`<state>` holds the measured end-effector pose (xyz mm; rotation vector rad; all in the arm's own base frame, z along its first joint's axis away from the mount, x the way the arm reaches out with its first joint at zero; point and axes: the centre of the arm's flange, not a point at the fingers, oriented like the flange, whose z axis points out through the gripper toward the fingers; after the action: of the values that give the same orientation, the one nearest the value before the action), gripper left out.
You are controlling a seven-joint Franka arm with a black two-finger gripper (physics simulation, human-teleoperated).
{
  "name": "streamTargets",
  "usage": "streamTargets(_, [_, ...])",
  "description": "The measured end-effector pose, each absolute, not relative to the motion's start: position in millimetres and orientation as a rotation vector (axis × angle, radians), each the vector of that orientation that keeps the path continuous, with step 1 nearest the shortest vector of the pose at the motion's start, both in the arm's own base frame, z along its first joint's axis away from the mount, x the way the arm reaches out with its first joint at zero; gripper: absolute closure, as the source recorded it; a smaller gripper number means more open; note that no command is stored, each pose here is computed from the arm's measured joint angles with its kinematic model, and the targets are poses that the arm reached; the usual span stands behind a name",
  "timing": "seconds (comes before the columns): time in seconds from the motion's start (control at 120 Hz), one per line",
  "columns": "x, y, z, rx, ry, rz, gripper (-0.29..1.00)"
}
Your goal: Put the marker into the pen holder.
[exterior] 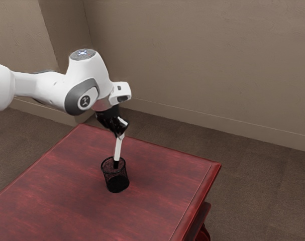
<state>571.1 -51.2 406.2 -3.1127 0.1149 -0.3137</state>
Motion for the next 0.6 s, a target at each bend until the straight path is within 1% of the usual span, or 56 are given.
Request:
streamTargets(0.067, [566.7,-53.9,396.4,-3.118,0.118,-0.276,0.70])
streamTargets(0.225, [563.1,-56.0,397.1,-3.128,0.136,-0.248,0.37])
streamTargets(0.275, [570.0,-56.3,421.9,-3.125,0.149,-0.276,0.29])
streamTargets(0.367, [593.7,-56.4,515.5,-3.109,0.217,-0.360,0.19])
streamTargets(0.433, [592.9,-53.4,560.3,-3.099,0.275,-0.331,0.14])
streamTargets(0.492, [587.7,-48.8,579.9,-3.092,0.338,-0.275,0.10])
streamTargets(0.6, [576.0,-36.7,585.2,-3.086,0.433,-0.137,0.06])
